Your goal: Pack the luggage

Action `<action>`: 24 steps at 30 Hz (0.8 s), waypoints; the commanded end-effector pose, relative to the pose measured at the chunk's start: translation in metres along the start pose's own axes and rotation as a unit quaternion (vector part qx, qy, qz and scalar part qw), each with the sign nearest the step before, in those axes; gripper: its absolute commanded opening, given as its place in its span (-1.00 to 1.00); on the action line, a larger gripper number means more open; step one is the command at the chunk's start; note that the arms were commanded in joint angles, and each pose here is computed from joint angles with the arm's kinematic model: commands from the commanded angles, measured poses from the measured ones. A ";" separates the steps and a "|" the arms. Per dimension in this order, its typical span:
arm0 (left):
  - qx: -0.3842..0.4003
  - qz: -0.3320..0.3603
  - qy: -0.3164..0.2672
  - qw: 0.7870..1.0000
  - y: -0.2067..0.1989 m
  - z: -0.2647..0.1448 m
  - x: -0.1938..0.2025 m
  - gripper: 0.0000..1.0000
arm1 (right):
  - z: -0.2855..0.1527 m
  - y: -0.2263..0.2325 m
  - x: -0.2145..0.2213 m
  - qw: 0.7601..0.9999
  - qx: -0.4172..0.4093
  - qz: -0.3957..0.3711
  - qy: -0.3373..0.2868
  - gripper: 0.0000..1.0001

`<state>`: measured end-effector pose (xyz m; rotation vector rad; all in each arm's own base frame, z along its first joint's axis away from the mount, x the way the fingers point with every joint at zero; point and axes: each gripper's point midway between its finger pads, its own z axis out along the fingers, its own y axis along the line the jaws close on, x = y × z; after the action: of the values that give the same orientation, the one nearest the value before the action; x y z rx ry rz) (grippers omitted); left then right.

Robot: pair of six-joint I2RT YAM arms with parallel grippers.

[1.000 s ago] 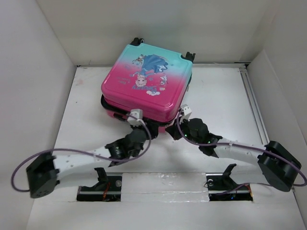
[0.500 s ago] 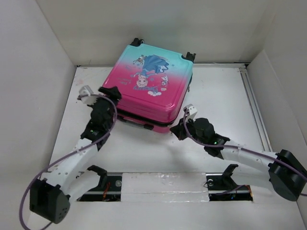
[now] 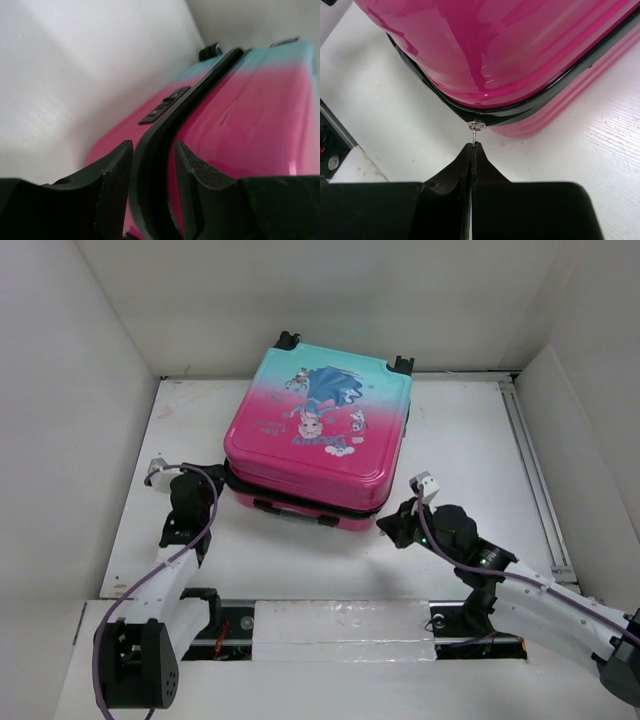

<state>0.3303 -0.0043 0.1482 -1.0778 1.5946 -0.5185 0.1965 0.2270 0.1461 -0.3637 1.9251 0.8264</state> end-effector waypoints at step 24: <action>0.077 0.104 0.143 0.981 0.012 -0.015 0.079 -1.00 | 0.010 0.036 0.011 0.997 -0.071 0.018 0.030 -1.00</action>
<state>0.3228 -0.0489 0.1268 -0.8068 1.7498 -0.6133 0.1918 0.2372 0.1305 -0.3819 1.9851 0.8460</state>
